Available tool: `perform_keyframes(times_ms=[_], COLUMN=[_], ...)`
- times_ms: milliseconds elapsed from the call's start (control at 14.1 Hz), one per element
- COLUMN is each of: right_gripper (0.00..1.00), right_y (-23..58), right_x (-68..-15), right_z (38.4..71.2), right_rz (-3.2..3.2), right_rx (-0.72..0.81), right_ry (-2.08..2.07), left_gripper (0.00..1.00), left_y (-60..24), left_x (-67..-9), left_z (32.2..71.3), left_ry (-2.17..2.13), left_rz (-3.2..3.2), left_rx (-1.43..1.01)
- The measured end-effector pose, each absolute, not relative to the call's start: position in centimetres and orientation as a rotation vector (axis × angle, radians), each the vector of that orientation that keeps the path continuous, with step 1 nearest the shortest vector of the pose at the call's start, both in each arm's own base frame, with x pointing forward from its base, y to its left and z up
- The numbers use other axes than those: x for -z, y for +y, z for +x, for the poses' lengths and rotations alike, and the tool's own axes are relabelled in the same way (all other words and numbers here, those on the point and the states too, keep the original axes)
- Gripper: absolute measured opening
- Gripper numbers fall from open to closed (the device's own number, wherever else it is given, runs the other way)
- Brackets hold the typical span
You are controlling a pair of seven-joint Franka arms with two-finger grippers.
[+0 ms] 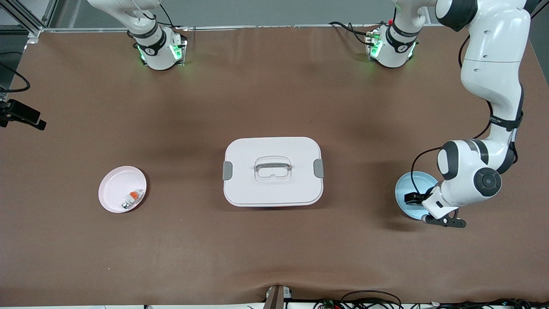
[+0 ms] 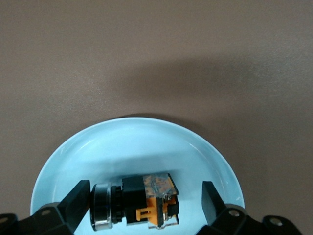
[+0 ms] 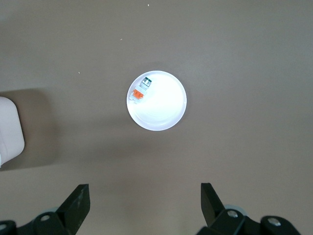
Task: Transfer orange switch to right arm and place
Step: 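Close the left gripper on the black-orange switch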
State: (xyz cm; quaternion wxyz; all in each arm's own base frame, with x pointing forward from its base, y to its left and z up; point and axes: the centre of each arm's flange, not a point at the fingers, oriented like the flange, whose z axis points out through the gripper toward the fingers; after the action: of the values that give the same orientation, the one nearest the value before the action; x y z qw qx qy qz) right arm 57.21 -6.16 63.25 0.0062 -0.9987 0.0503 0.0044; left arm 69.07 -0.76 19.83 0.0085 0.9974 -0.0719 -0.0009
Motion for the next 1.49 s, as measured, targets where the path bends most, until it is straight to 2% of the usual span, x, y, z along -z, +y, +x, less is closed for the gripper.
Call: perform_keyframes(times_ms=[994,1207,1491], right_gripper=[1.0,1.0,1.0], right_y=[-6.2,-6.2,-6.2], right_x=[-63.2,-63.2,-63.2], right_z=[57.2,57.2,57.2], right_rz=[-3.125,-3.125,-3.125], right_rx=[-0.014,-0.014,-0.014], right_ry=[0.157,0.158,0.159], left_gripper=[1.0,0.74,0.74], left_y=[-0.2,-0.1,0.0], left_x=[-18.1,-18.1,-18.1], left_z=[68.1,68.1,68.1], left_ry=[-0.208,-0.205,-0.17], left_rz=[3.115,3.116,3.119], left_rx=[0.06,0.059,0.054])
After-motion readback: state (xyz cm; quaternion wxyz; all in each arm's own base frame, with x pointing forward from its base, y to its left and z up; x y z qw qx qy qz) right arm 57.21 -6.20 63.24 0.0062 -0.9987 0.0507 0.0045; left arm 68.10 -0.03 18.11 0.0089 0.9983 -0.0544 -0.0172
